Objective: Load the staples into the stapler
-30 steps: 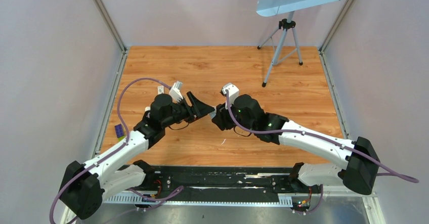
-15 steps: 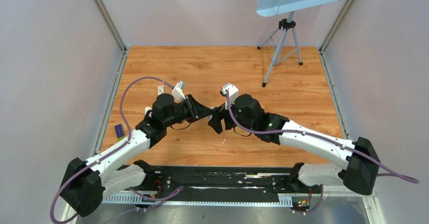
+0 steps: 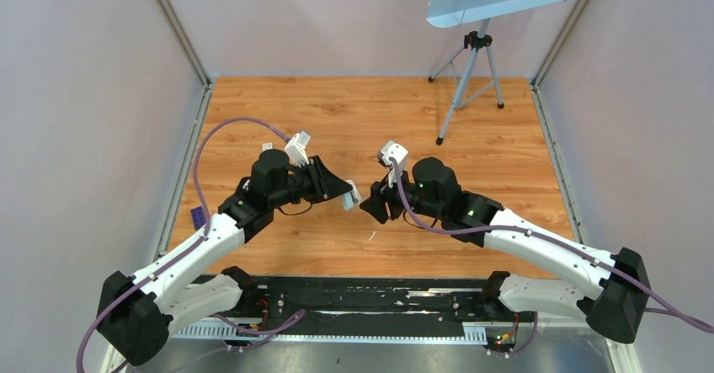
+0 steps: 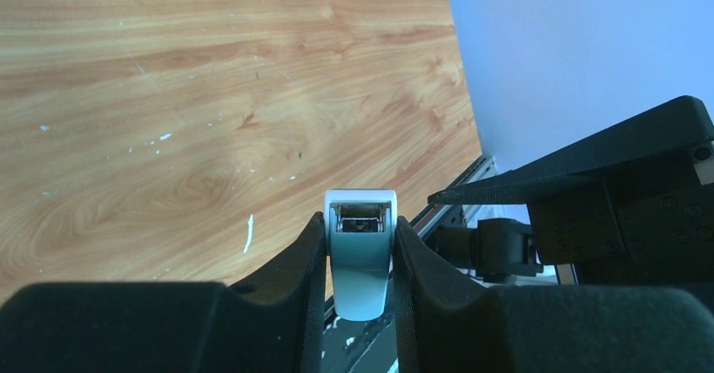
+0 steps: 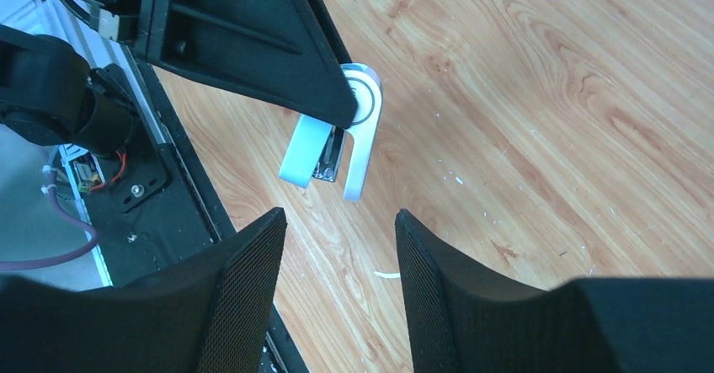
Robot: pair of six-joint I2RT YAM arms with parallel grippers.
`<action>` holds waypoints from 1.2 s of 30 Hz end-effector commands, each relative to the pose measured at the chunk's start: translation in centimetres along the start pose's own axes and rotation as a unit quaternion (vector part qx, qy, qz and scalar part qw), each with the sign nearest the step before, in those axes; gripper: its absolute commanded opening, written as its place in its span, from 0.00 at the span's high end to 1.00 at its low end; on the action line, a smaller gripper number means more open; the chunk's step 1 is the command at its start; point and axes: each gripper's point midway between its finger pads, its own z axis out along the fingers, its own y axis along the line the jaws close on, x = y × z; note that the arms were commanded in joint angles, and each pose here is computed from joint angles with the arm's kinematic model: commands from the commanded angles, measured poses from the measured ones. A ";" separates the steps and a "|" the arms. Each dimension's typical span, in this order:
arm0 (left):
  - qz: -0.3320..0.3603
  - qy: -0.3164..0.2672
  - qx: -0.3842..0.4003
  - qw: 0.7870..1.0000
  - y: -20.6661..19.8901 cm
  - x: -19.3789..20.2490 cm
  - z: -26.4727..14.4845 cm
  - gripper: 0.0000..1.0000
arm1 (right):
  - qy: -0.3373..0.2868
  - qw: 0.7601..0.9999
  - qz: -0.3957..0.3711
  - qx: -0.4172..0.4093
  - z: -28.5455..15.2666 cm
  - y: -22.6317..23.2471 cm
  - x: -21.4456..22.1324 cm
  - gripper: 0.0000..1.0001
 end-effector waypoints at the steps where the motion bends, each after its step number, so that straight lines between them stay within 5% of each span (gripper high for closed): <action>1: 0.001 0.024 0.004 1.000 -0.6 0.5 -0.1 1.00 | 0.019 1.000 -0.016 0.001 0.6 -0.7 1.6 0.47; 36: -0.026 0.017 -0.009 0.999 -0.6 0.5 -0.9 1.00 | 0.049 0.999 0.016 -0.007 4.7 0.0 3.9 0.69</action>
